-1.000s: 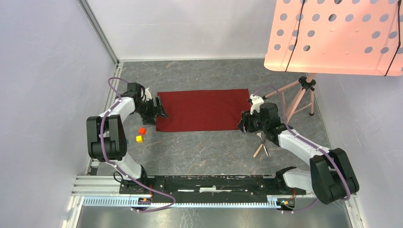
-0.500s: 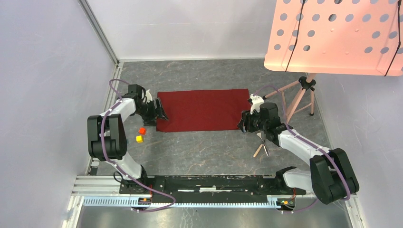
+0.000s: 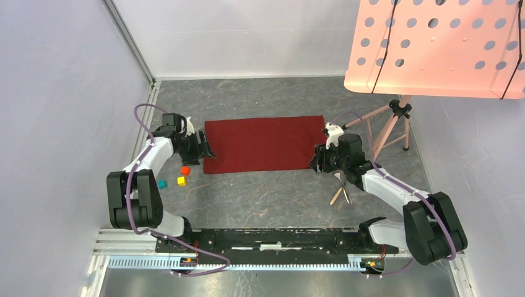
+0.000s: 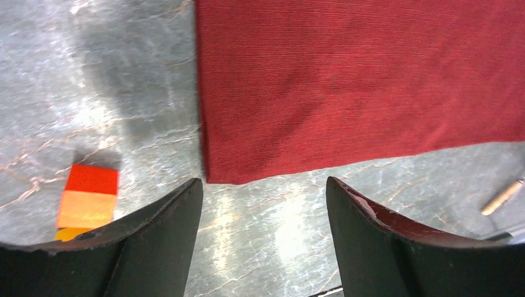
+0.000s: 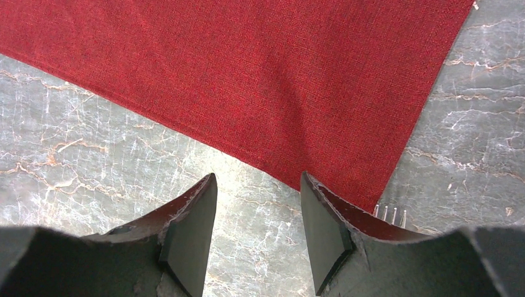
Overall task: Fold the napkin into a case and place the utensils inside
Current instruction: Smooth out the rectangle-folded napkin at the center of the board, then pick up the rectangle-folded napkin from the center of the board, then fold the rectangle-folded napkin at the center of the board.
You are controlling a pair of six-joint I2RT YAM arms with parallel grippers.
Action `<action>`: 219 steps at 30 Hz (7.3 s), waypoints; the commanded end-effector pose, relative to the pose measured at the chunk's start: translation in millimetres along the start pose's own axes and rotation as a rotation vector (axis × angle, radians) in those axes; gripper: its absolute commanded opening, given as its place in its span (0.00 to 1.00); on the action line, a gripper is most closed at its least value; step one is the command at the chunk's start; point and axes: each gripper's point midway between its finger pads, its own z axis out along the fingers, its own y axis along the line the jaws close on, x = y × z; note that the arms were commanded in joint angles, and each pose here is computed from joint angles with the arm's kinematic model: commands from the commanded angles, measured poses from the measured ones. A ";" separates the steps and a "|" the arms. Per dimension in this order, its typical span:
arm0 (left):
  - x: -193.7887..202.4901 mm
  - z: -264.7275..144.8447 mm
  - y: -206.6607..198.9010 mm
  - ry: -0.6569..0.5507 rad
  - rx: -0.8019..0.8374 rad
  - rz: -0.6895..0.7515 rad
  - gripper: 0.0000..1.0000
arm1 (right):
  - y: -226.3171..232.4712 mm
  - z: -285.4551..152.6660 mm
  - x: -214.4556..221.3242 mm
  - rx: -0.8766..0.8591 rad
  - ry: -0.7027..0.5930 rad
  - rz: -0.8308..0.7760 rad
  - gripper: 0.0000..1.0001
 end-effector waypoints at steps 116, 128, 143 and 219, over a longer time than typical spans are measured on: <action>-2.3 62.2 -190.5 0.011 0.496 0.026 0.83 | 5.6 62.4 -36.3 -0.097 0.021 0.140 0.63; 55.2 86.3 -102.8 0.033 0.197 -0.096 0.83 | 3.6 59.4 19.2 -0.057 0.167 0.086 0.58; 49.0 44.2 -77.9 -0.081 0.122 -0.001 0.86 | -22.4 24.9 -41.1 0.263 0.084 -0.011 0.74; 48.9 -10.4 -133.7 -0.165 0.399 -0.001 0.89 | -114.2 28.9 -109.5 0.817 0.238 -0.453 0.00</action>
